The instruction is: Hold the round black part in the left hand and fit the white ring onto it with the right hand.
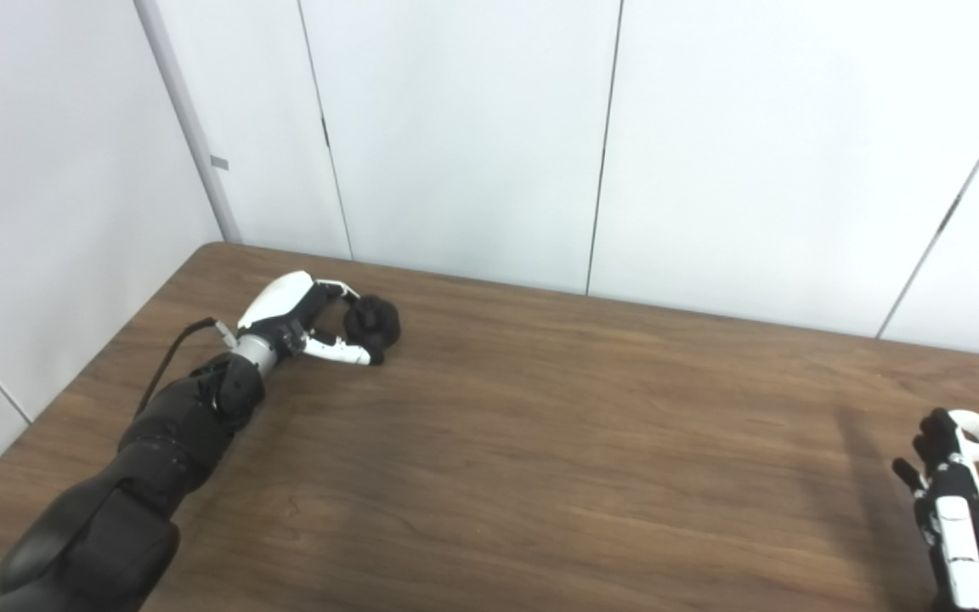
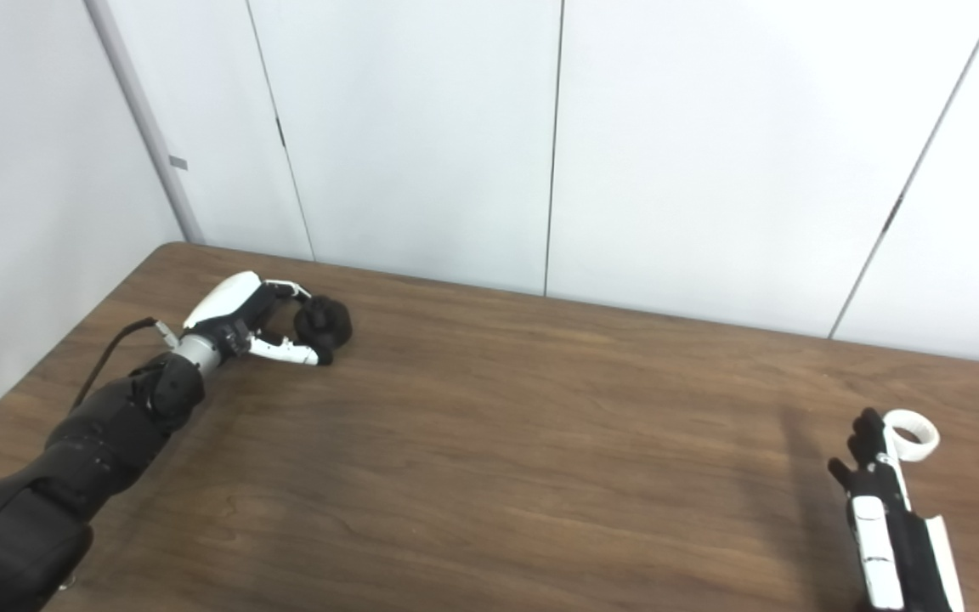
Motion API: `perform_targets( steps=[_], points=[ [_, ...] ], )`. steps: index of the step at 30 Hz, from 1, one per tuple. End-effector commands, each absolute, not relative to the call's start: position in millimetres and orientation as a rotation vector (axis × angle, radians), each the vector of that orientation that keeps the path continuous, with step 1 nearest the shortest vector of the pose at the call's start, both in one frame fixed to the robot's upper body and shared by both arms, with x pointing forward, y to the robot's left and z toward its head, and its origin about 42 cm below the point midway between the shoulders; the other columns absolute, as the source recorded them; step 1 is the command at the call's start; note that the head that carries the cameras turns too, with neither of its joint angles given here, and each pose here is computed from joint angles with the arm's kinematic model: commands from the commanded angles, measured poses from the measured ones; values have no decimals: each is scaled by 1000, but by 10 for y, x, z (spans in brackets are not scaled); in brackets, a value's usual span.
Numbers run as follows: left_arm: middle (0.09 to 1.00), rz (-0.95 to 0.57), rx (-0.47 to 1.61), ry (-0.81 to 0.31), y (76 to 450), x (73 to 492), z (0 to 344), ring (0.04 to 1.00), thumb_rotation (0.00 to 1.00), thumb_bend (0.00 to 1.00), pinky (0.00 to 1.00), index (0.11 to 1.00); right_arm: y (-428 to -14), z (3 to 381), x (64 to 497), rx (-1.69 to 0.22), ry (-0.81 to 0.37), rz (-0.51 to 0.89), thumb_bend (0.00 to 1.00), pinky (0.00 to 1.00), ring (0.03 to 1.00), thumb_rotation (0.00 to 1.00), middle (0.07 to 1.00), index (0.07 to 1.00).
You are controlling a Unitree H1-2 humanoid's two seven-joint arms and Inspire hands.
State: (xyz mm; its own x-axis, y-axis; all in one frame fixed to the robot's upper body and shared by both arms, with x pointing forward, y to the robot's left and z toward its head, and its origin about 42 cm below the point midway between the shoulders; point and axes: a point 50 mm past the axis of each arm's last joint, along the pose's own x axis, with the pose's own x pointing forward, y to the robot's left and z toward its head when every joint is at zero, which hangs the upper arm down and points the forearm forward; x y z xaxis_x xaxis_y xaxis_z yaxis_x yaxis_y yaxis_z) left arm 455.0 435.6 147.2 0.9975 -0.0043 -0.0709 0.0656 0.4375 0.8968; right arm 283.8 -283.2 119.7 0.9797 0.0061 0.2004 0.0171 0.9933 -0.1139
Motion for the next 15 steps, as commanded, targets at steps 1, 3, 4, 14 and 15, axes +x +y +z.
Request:
perform_targets(
  steps=[1, 3, 4, 14, 15],
  points=[
    [772, -95, 1161, 88, 4353, 4510, 1372, 866, 65, 559, 897, 497, -2773, 1017, 2699, -96, -152, -14, 277, 937, 998, 946, 1000, 1000],
    [747, -96, 1164, 78, 4344, 4514, 1369, 854, 54, 531, 879, 484, -2770, 1023, 2699, -95, -152, -14, 281, 944, 1000, 951, 1000, 1000],
    [739, -97, 1161, 73, 4342, 4515, 1368, 849, 51, 527, 869, 482, -2768, 1026, 2699, -89, -153, -17, 281, 944, 1000, 950, 1000, 1000],
    [705, -100, 1153, 33, 4336, 4534, 1422, 833, 49, 523, 866, 481, -2763, 1045, 2717, -96, -162, -26, 276, 928, 994, 933, 1000, 999],
    [708, -102, 1155, 32, 4337, 4535, 1425, 836, 50, 523, 875, 481, -2761, 1047, 2718, -97, -162, -27, 274, 923, 993, 936, 998, 997]
  ],
)
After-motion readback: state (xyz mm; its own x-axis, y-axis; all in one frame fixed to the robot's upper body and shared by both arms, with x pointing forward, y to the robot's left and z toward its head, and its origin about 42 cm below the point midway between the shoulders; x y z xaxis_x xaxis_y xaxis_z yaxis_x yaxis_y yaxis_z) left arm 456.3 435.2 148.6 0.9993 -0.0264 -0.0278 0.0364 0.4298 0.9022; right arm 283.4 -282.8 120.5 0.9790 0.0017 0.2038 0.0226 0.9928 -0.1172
